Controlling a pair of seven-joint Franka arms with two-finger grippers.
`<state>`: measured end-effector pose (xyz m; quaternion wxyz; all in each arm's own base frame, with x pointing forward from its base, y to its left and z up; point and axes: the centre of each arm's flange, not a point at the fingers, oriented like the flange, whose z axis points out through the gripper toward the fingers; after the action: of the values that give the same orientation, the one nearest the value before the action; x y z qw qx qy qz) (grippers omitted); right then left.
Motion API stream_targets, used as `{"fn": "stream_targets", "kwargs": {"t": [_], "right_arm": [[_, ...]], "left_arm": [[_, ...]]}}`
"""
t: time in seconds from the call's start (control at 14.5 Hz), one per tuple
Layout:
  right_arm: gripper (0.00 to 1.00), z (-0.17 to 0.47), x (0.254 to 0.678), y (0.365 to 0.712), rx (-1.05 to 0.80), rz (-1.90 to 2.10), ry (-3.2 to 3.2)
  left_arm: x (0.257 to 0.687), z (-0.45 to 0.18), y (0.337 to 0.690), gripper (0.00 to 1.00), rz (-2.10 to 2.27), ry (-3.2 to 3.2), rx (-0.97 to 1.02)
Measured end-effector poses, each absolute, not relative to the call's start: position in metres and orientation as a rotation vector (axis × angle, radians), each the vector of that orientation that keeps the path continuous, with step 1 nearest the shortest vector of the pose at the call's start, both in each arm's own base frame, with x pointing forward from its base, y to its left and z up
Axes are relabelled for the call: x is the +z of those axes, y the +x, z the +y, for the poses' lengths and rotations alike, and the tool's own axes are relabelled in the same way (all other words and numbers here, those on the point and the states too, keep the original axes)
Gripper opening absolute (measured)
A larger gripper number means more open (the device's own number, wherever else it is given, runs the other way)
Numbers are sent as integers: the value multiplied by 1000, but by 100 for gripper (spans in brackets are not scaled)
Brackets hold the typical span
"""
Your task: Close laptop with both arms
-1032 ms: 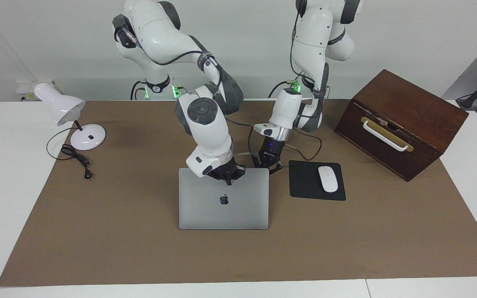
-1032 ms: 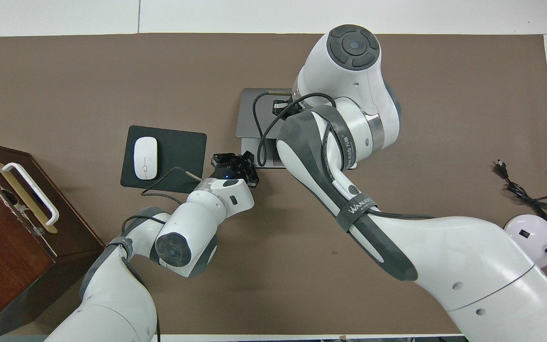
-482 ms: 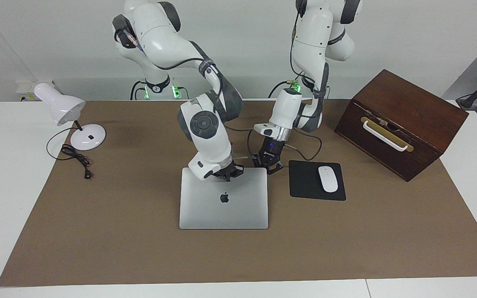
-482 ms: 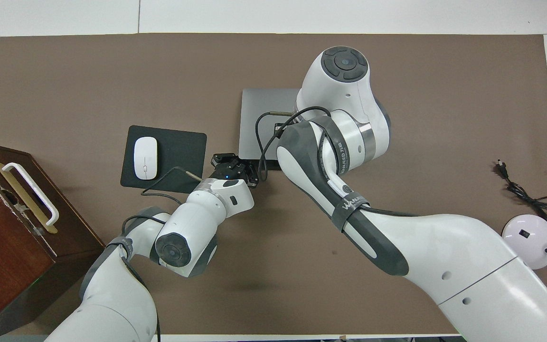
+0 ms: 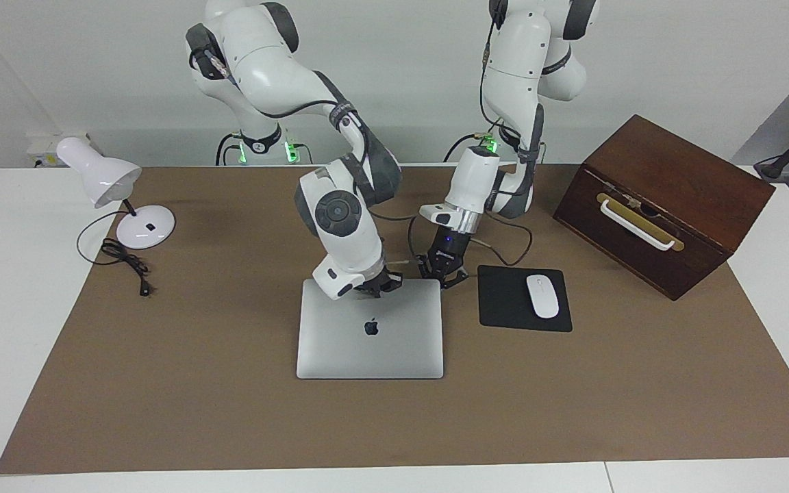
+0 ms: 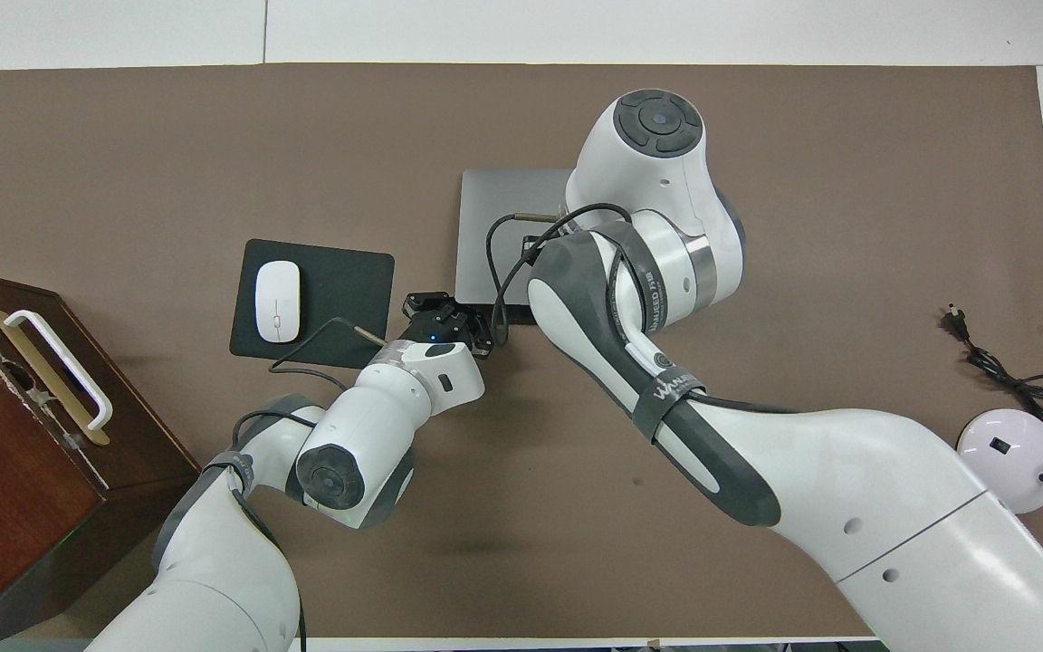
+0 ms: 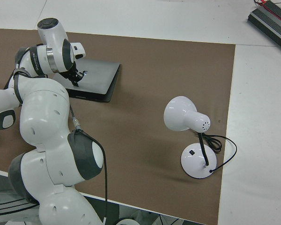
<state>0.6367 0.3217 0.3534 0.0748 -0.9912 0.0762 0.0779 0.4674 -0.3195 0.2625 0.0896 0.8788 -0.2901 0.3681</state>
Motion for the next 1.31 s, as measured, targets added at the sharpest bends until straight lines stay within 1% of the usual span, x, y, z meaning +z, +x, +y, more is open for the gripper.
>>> {"fn": "stream_targets", "kwargs": {"t": [0.14, 0.28, 0.48, 0.55, 0.76, 1.03, 1.24, 1.31], "right_arm": [[1, 318, 360, 637, 232, 235, -2977], [1, 302, 383, 640, 236, 258, -2991], [1, 262, 448, 643, 224, 223, -3012], [1, 245, 473, 643, 192, 183, -3022], [1, 178, 547, 640, 22, -45, -3119], [1, 91, 623, 618, -81, -322, -3171], [1, 47, 670, 589, -110, -438, -3185], [7, 38, 684, 578, -118, -472, -3183]], "left_arm": [[262, -320, 467, 1, -867, 2613, 1096], [262, -320, 467, 1, -870, 2612, 1097], [262, -319, 467, 1, -871, 2612, 1097], [262, -319, 467, 1, -871, 2612, 1097], [262, -319, 467, 1, -871, 2612, 1098], [262, -319, 467, 1, -861, 2613, 1096], [263, -319, 467, 1, -846, 2614, 1094], [263, -318, 467, 1, -842, 2615, 1093]]}}
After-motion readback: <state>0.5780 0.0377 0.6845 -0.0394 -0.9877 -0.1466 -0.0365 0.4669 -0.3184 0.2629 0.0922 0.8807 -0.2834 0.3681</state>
